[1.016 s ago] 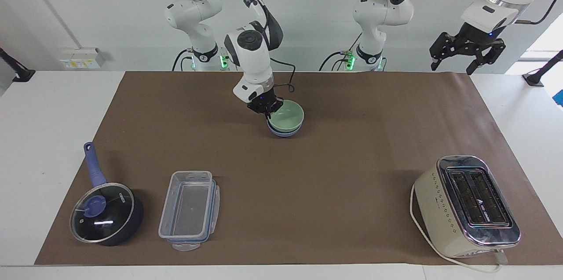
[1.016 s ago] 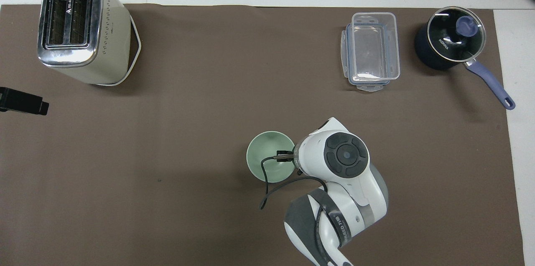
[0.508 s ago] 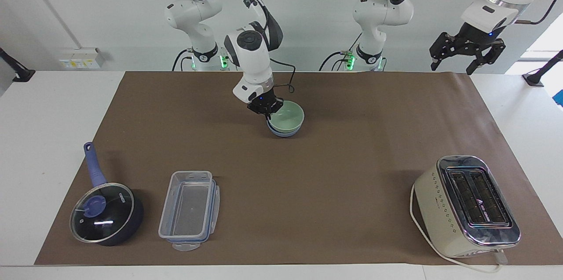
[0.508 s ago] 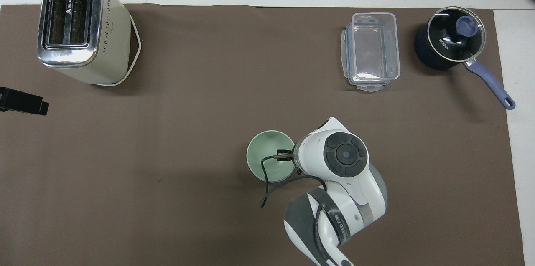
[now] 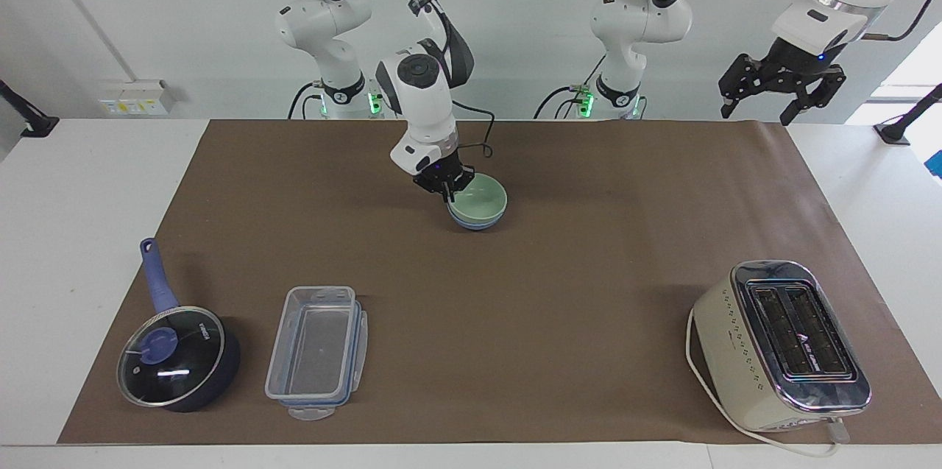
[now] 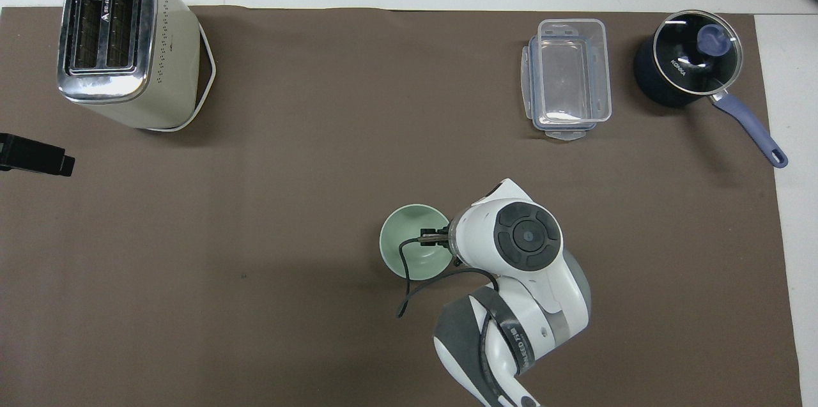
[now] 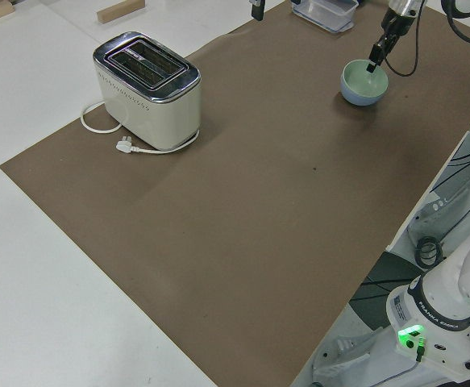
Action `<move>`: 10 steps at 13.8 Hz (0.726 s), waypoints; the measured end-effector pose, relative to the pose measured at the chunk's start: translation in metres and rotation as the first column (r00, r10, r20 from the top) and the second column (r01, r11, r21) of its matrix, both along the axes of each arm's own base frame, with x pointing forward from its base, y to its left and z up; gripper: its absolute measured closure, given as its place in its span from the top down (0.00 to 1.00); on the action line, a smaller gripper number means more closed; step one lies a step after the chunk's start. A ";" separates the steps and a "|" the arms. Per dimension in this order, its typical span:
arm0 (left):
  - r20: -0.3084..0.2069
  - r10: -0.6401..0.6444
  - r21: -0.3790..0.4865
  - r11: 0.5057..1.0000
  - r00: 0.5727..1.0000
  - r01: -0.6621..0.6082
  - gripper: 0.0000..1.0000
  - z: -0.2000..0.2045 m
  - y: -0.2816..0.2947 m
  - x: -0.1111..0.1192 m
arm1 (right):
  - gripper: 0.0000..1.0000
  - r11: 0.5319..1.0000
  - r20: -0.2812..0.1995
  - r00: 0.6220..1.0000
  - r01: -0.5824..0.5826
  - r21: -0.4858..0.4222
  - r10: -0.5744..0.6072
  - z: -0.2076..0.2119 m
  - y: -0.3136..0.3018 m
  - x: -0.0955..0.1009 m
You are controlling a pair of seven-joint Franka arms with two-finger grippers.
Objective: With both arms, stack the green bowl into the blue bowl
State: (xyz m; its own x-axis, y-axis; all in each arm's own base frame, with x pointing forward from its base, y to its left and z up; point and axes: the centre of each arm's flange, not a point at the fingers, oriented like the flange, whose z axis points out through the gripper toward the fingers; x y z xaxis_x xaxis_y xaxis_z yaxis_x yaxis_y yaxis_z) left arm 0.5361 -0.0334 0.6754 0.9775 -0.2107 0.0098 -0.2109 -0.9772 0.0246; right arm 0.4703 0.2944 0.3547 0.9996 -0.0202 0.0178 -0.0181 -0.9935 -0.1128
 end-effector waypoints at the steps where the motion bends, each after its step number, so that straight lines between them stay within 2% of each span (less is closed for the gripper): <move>1: 0.000 0.000 0.000 1.000 1.000 0.000 1.00 0.000 0.000 0.000 | 0.53 1.000 0.000 1.000 0.000 0.000 0.000 0.000 0.000 0.000; 3: 0.000 0.000 0.000 1.000 1.000 0.000 1.00 0.000 0.000 0.000 | 0.67 1.000 0.008 1.000 0.004 0.004 -0.004 0.004 -0.001 0.003; 6: 0.000 0.000 0.000 1.000 1.000 0.000 1.00 0.000 0.000 0.000 | 0.99 0.999 0.030 0.999 0.034 0.016 -0.034 0.025 -0.012 0.023; 10: 0.000 0.000 0.000 1.000 1.000 0.000 1.00 0.000 0.000 0.000 | 1.00 0.996 0.052 0.996 0.081 -0.042 -0.079 0.081 -0.062 0.061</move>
State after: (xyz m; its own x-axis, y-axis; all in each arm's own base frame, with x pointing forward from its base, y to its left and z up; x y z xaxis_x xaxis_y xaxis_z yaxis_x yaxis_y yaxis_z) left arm 0.5361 -0.0334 0.6754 0.9775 -0.2107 0.0098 -0.2109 -0.9772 0.0246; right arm 0.5315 0.2326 0.4362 0.9927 -0.0985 0.0703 -0.0934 -0.9930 -0.0722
